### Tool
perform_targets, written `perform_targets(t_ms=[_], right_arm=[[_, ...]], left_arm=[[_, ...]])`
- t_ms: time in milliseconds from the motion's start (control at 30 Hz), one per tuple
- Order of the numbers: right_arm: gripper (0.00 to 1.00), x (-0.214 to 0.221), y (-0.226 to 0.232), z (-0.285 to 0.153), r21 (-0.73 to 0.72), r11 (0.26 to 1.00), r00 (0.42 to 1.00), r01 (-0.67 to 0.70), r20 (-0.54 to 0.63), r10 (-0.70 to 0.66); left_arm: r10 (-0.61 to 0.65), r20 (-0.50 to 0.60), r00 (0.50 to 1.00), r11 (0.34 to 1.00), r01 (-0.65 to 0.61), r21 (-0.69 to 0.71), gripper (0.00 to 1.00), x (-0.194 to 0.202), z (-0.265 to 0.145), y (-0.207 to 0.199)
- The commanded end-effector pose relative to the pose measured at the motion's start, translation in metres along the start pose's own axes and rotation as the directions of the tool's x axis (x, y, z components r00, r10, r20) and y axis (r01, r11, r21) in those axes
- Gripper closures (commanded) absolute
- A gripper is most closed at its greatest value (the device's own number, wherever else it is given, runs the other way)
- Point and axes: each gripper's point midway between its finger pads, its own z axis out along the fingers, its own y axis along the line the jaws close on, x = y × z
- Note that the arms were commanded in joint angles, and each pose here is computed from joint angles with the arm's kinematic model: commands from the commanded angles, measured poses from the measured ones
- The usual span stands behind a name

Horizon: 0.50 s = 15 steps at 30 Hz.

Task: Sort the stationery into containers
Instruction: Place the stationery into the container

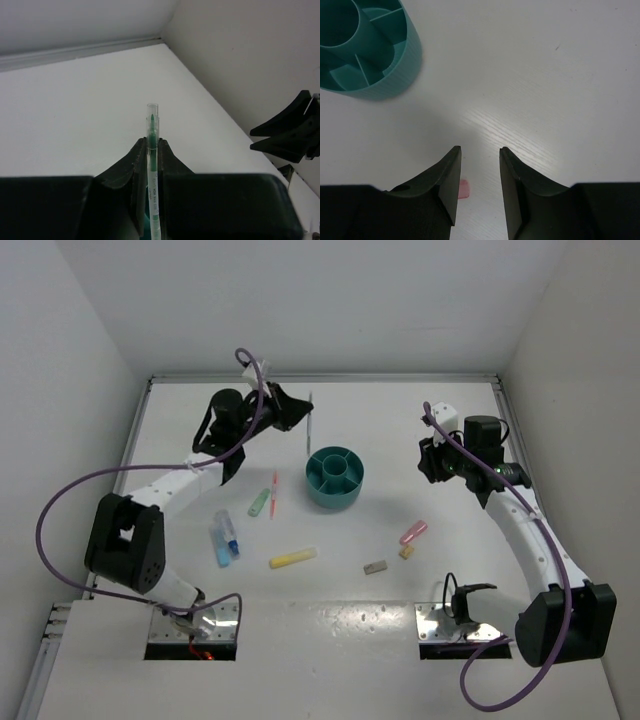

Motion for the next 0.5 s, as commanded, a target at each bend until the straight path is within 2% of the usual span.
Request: perform_targets(t_ms=[0,233,467], right_arm=[[0.63,-0.021,-0.002,-0.002,0.002,1.0,0.998,0.01,0.064,-0.01],[0.63,-0.019,-0.003,0.0,-0.001,1.0,0.998,0.016,0.055,-0.016],[0.63,-0.017,-0.003,0.003,-0.003,1.0,0.999,0.013,0.047,-0.013]], left_arm=[[0.124,0.181,0.976,0.98,-0.149,0.132,1.0,-0.05,0.014,-0.04],[0.163,0.123,0.979,0.978,-0.177,0.11,1.0,-0.015,0.05,-0.025],[0.203,0.13,0.971,0.975,-0.212,0.064,1.0,0.008,0.068,-0.005]])
